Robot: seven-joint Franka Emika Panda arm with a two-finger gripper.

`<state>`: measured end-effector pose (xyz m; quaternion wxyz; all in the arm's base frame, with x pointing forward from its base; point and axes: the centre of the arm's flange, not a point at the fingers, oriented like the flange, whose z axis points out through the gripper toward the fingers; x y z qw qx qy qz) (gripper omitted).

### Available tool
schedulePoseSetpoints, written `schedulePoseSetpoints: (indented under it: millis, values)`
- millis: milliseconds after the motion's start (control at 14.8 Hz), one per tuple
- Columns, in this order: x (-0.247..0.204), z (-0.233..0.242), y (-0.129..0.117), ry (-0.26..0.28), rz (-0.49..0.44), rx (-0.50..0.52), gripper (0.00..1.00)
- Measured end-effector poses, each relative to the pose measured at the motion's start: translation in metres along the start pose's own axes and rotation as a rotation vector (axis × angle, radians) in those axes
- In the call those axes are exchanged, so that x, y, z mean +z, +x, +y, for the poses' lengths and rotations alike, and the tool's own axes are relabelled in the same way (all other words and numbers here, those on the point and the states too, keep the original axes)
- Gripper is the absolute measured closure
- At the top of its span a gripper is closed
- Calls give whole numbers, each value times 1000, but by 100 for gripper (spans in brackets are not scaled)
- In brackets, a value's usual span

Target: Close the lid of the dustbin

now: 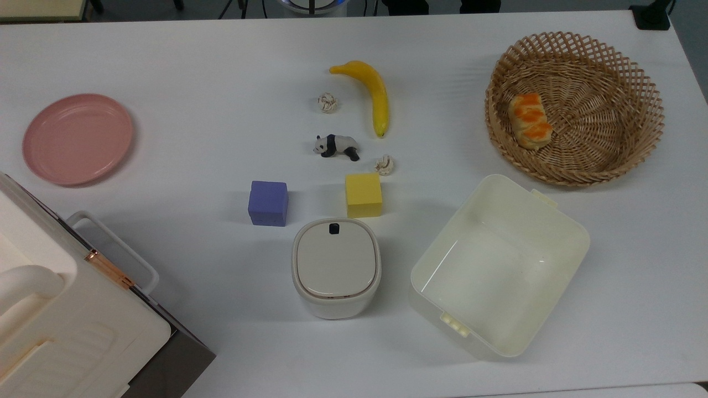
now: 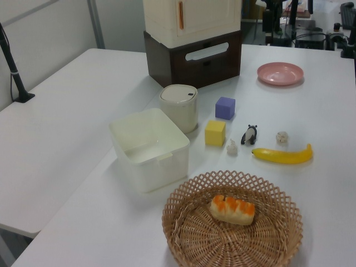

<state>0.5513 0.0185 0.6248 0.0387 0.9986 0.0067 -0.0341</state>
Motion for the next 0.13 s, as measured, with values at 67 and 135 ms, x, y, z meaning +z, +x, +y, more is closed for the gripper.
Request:
schedulePoseSetpoints:
  millis: [67,135]
  values:
    - [0,0,0,0,1,0,0]
    - [-1,0,0,0,1,0,0]
